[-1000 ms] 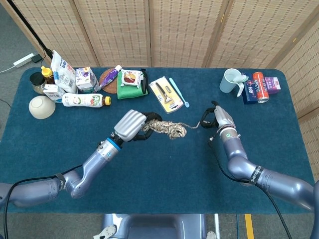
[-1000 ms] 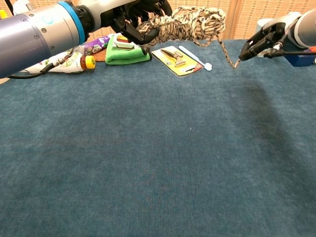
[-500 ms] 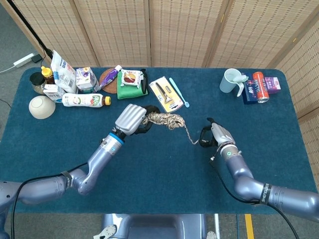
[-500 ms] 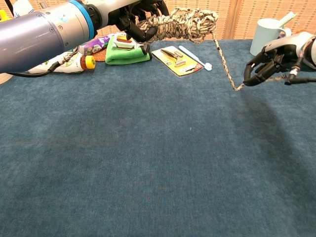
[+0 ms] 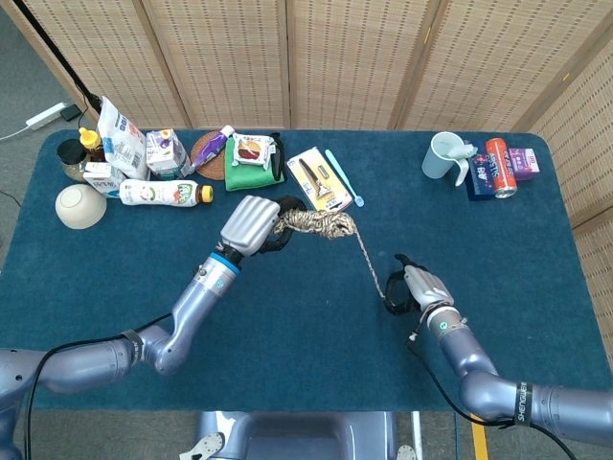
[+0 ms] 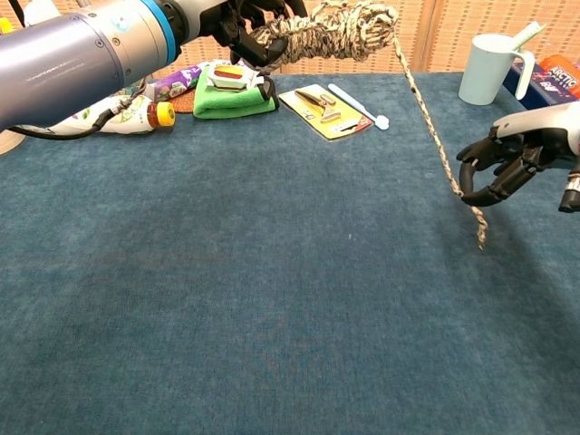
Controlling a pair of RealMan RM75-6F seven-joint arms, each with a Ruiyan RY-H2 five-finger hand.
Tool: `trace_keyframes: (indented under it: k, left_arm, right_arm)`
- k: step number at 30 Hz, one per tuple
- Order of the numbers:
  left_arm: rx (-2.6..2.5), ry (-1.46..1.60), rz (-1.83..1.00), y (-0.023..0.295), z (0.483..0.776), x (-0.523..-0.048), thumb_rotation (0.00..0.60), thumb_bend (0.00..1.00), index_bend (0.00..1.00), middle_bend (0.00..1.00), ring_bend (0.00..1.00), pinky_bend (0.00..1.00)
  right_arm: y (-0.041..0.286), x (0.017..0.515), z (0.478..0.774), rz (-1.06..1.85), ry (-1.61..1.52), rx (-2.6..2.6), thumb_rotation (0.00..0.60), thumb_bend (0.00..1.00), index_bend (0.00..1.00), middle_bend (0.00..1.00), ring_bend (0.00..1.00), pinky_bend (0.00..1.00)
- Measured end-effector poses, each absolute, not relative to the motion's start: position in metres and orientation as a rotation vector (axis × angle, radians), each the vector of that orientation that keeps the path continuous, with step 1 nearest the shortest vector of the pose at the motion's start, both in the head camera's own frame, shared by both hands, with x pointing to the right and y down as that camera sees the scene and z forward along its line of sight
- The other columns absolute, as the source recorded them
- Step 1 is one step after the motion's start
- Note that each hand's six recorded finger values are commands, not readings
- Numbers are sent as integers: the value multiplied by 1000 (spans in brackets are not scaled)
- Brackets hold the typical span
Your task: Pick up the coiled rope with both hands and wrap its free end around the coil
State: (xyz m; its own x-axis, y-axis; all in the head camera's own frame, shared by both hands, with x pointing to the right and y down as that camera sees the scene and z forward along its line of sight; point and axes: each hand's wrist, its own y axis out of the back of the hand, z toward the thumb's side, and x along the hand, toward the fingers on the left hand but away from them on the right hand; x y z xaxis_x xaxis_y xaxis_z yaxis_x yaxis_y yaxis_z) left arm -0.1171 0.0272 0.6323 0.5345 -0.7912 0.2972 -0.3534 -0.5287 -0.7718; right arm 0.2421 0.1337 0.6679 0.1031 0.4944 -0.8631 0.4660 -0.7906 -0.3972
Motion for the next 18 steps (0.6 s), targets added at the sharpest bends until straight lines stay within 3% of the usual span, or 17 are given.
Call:
trace_keyframes:
  k: [18]
  left_arm:
    - [-2115,928,-864,27,630,-119,600,643,568,459,551,650]
  right_arm:
    - [136,247,669,1832,-1020,-2312,600,536,708,0,0,0]
